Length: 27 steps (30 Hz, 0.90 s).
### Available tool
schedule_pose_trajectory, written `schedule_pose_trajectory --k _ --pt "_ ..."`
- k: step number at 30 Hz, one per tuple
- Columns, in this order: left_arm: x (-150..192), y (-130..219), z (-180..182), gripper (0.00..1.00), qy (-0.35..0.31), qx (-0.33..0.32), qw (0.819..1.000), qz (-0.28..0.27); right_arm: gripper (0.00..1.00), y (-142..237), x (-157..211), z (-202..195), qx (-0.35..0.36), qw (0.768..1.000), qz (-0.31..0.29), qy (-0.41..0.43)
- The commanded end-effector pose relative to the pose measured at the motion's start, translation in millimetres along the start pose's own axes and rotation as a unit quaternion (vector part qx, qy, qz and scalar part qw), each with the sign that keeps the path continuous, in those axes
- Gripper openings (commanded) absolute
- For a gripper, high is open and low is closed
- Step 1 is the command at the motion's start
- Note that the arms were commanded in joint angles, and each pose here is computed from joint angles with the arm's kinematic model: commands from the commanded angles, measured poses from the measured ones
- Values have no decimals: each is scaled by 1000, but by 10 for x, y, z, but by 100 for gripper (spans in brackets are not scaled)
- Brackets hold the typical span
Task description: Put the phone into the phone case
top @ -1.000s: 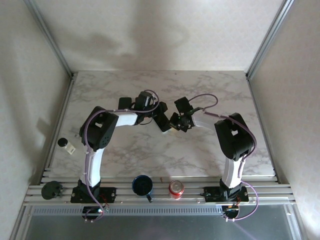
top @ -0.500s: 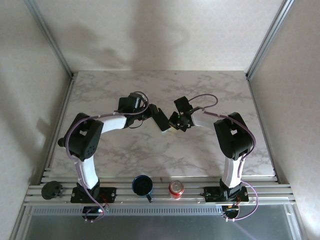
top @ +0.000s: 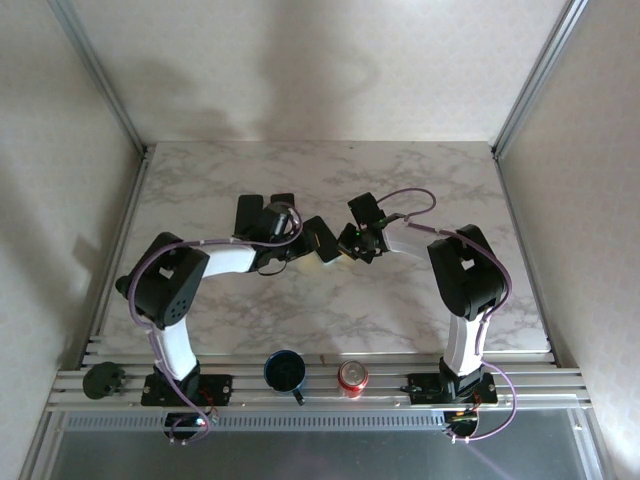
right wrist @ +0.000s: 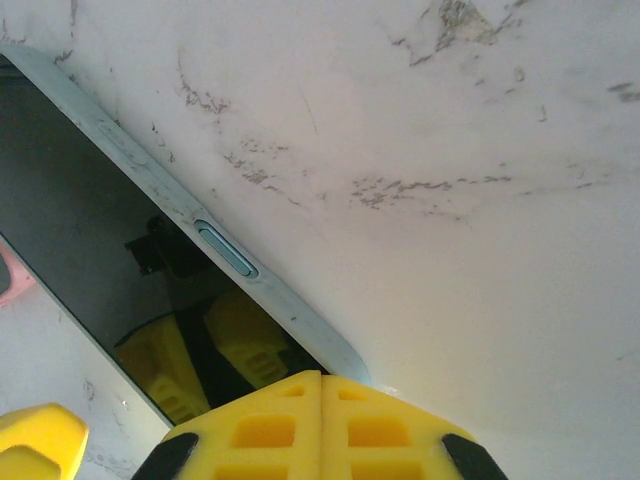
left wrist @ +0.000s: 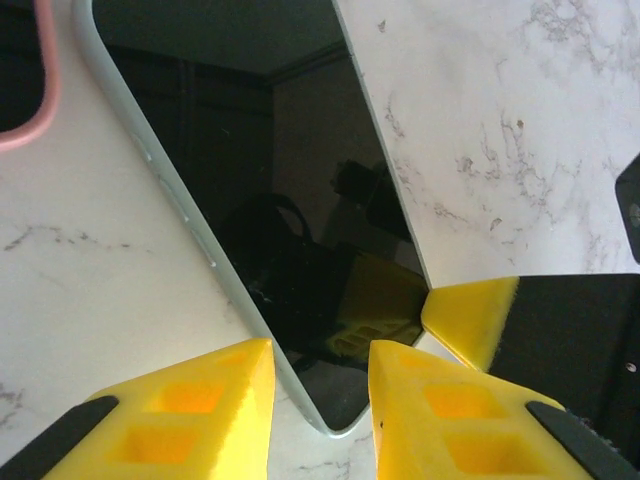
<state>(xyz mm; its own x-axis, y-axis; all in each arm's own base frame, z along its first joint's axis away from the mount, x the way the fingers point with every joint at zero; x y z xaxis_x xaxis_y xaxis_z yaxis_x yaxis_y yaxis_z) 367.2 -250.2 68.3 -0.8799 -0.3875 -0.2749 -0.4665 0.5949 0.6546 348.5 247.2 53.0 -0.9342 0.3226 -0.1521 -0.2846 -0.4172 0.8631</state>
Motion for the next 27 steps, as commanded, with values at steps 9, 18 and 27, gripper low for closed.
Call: schedule_pose_trajectory --k 9,18,27 --pt "-116 -290 73 29 7 -14 1000 -9 0 -226 35 -77 19 1000 16 -6" --pt "-366 -432 -27 29 7 -9 1000 -26 0 -314 -107 63 13 1000 10 1" --pt "-524 -491 -20 29 13 -9 999 -36 0 -428 -271 164 17 1000 7 11"
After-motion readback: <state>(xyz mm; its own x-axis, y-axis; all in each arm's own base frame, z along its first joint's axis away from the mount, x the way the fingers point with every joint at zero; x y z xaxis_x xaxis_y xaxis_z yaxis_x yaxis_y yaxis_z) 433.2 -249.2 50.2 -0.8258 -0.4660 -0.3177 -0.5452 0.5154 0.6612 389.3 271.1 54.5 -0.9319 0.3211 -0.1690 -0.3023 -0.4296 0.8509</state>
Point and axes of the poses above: each hand's point on the last joint's axis, 136 mm out from that joint toward the fingers, its own y axis back along the fingers, its own z axis along the line the jaws close on, x = y × z, the point moved 3 cm from there along y, back along the fingers, and after that the axes turned 5 degrees about y, right-handed, at the moved point
